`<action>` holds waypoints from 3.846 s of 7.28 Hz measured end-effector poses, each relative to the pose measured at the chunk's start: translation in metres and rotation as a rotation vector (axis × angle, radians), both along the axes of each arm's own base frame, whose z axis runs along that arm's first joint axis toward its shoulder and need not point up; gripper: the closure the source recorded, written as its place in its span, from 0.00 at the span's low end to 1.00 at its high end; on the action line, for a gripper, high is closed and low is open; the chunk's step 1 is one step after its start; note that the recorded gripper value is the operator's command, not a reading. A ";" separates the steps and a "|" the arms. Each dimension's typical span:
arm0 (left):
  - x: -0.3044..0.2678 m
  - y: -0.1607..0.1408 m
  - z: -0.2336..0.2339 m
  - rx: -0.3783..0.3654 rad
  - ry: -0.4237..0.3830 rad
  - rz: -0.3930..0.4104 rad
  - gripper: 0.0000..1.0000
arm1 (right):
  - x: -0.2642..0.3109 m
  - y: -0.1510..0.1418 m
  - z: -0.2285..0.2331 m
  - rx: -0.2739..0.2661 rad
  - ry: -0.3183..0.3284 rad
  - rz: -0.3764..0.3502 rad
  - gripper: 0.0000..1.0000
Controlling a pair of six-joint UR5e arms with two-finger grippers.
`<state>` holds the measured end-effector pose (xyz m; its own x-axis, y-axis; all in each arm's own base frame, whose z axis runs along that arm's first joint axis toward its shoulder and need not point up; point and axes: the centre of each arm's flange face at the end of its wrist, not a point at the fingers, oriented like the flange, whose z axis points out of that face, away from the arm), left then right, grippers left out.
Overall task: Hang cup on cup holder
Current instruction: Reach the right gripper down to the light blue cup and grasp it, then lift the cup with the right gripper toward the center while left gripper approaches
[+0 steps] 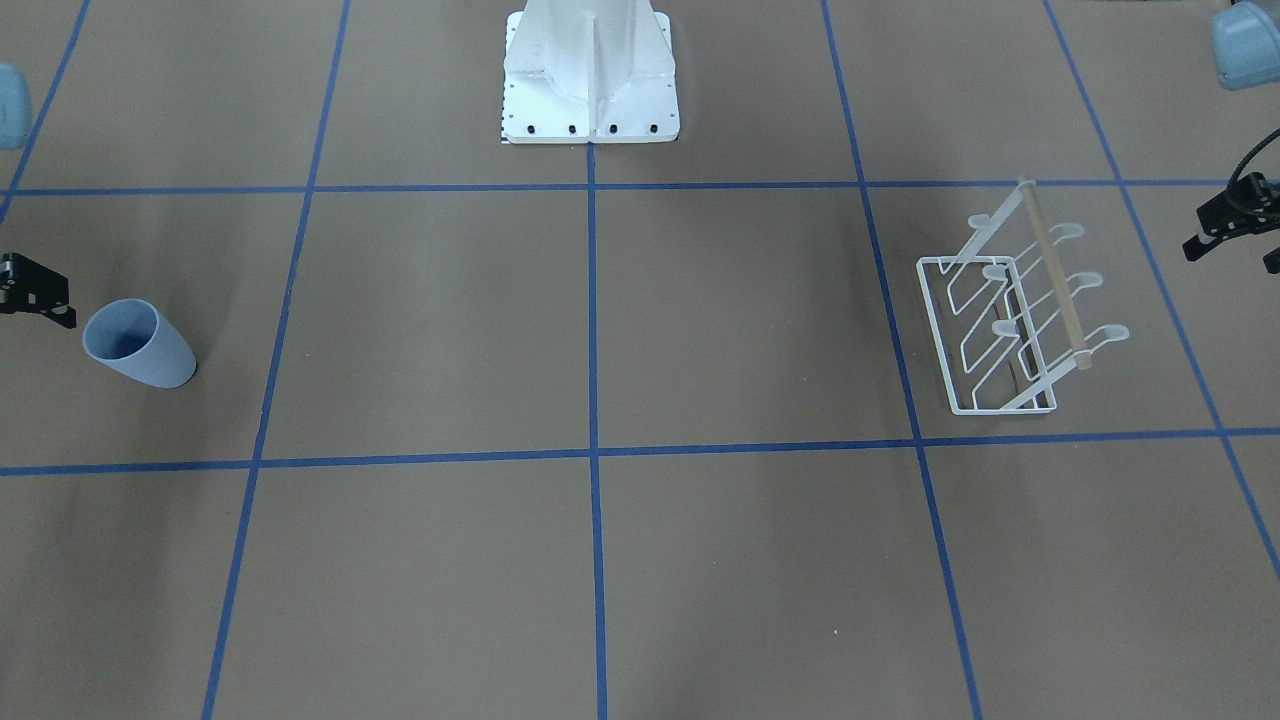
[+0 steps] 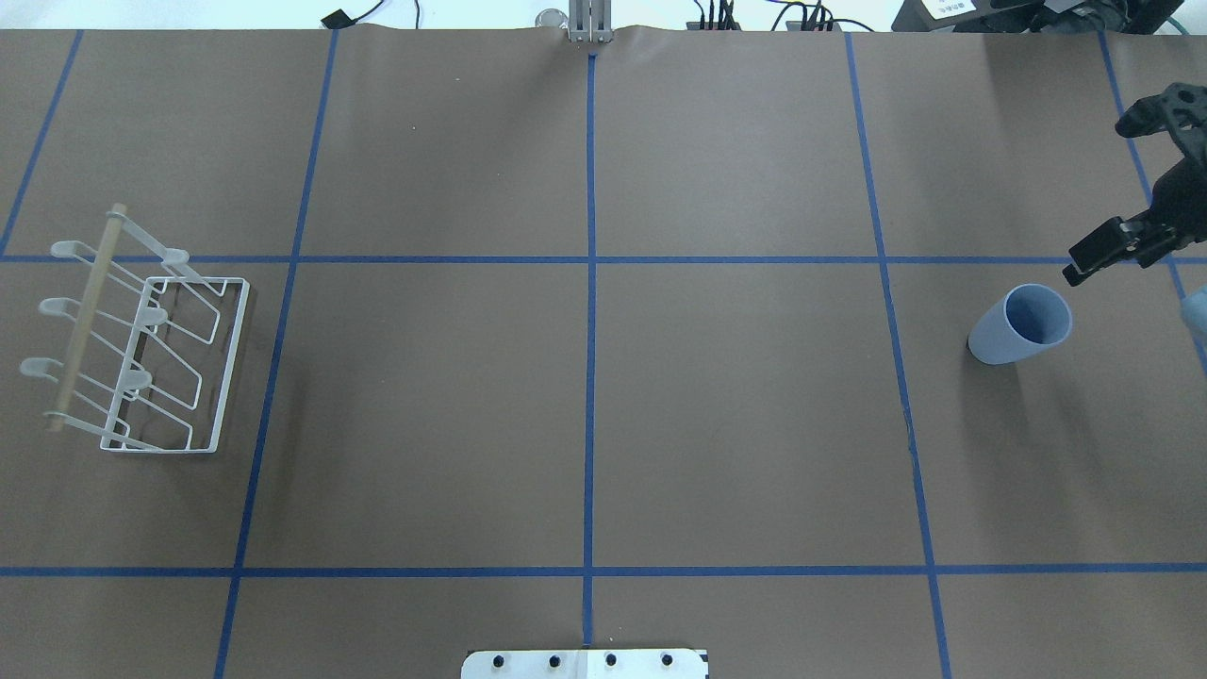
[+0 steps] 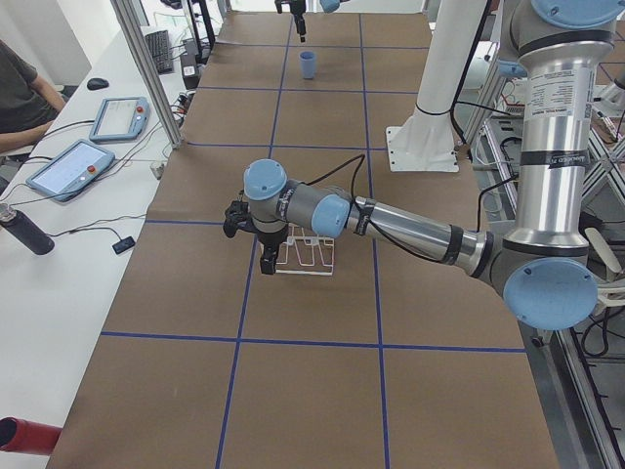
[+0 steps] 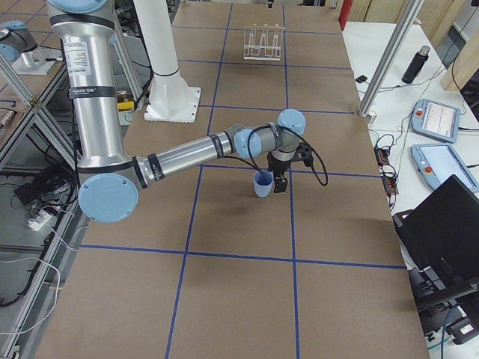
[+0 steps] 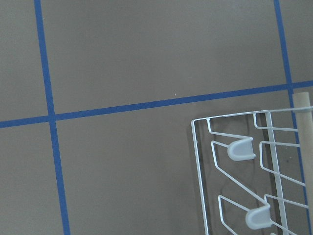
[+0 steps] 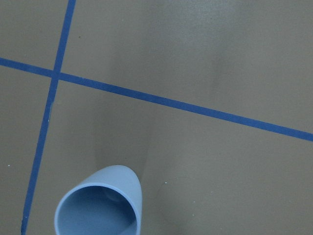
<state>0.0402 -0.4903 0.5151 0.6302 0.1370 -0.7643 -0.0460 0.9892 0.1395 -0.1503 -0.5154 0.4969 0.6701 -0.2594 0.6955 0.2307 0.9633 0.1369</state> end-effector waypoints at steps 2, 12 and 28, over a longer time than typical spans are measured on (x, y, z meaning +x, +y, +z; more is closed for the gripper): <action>0.000 0.000 0.001 -0.014 0.000 -0.010 0.02 | -0.020 0.004 0.002 -0.004 0.007 -0.035 0.00; -0.002 0.000 -0.001 -0.015 0.002 -0.019 0.02 | -0.065 0.004 0.049 -0.065 0.093 -0.101 1.00; 0.077 -0.029 -0.118 -0.115 0.235 -0.270 0.02 | -0.010 0.010 -0.134 -0.162 -0.522 0.157 1.00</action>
